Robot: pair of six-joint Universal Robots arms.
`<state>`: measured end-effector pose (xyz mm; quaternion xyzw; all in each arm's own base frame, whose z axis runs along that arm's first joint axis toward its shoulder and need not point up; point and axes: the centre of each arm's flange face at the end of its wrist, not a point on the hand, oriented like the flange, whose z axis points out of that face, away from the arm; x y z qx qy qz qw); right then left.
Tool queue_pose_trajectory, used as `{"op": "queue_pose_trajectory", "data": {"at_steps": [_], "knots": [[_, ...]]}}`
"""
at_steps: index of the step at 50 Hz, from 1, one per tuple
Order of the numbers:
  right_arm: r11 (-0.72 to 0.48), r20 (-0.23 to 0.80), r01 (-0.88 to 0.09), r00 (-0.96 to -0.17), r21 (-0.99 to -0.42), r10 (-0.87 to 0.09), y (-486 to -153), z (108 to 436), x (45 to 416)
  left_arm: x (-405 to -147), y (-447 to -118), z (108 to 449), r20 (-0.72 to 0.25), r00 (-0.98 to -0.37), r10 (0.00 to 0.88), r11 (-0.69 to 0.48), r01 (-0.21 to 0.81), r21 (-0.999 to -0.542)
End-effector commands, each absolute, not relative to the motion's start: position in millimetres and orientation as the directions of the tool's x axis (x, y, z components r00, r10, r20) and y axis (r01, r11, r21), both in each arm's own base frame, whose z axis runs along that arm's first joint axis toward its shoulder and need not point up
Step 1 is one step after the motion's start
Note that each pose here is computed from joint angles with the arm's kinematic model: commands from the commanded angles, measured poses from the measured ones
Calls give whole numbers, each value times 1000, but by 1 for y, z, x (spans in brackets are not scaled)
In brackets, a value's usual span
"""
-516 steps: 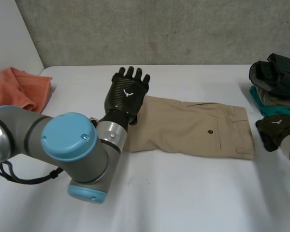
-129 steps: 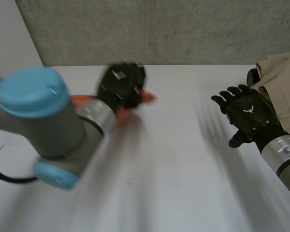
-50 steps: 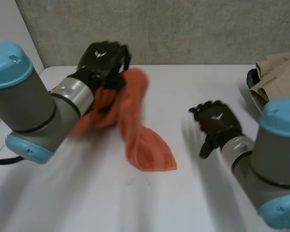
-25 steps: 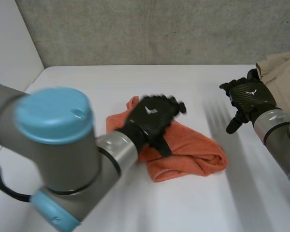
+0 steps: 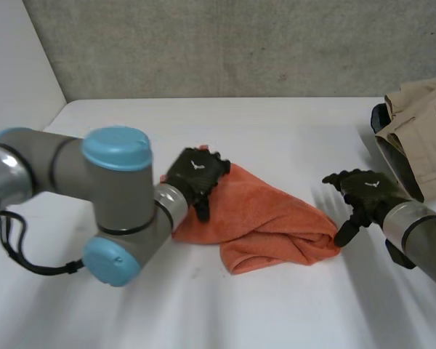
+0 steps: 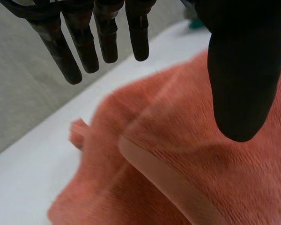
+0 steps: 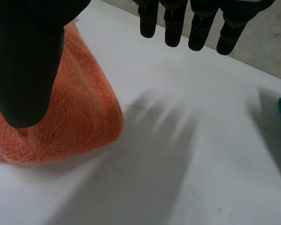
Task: Fold the laundry.
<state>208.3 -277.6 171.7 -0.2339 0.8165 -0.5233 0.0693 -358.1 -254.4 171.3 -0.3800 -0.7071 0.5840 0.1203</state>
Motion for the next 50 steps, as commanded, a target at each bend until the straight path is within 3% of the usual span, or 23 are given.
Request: {"op": "queue_pose_trajectory", "data": {"at_steps": [1,13,18,21,24,28,32,39,44,47,50], "knots": [[361,128,-322,-874,-875,-469,-282,147,214,-374,-260,142,-309,-647,697,19,447,-894],[285,166,-336,-856,-898,-489,-290,139,226,-382,-271,126,-321,-647,692,13,455,-890],[225,209,-351,-851,-909,-481,-300,154,225,-383,-268,147,-341,-670,659,-15,442,-897],[100,303,-388,-835,-916,-459,-304,191,225,-377,-264,201,-351,-730,586,-71,386,-920],[-128,477,-466,-792,-875,-381,-303,255,226,-366,-253,256,-334,-781,528,-139,308,-941],[-283,569,-502,-780,-817,-260,-298,314,224,-348,-238,325,-309,-822,478,-254,208,-945],[-356,595,-506,-776,-786,-211,-289,352,224,-336,-226,359,-296,-842,450,-314,161,-936],[-381,648,-536,-703,-753,-291,-271,357,247,-322,-229,328,-330,-833,444,-231,249,-940],[-289,705,-655,-561,-698,-434,-270,306,267,-316,-237,288,-349,-817,458,-140,322,-936],[-278,708,-678,-510,-681,-489,-269,284,280,-322,-251,254,-356,-805,475,-80,363,-928],[-264,705,-689,-499,-675,-504,-288,261,292,-337,-274,238,-367,-806,465,-98,366,-926]]}}
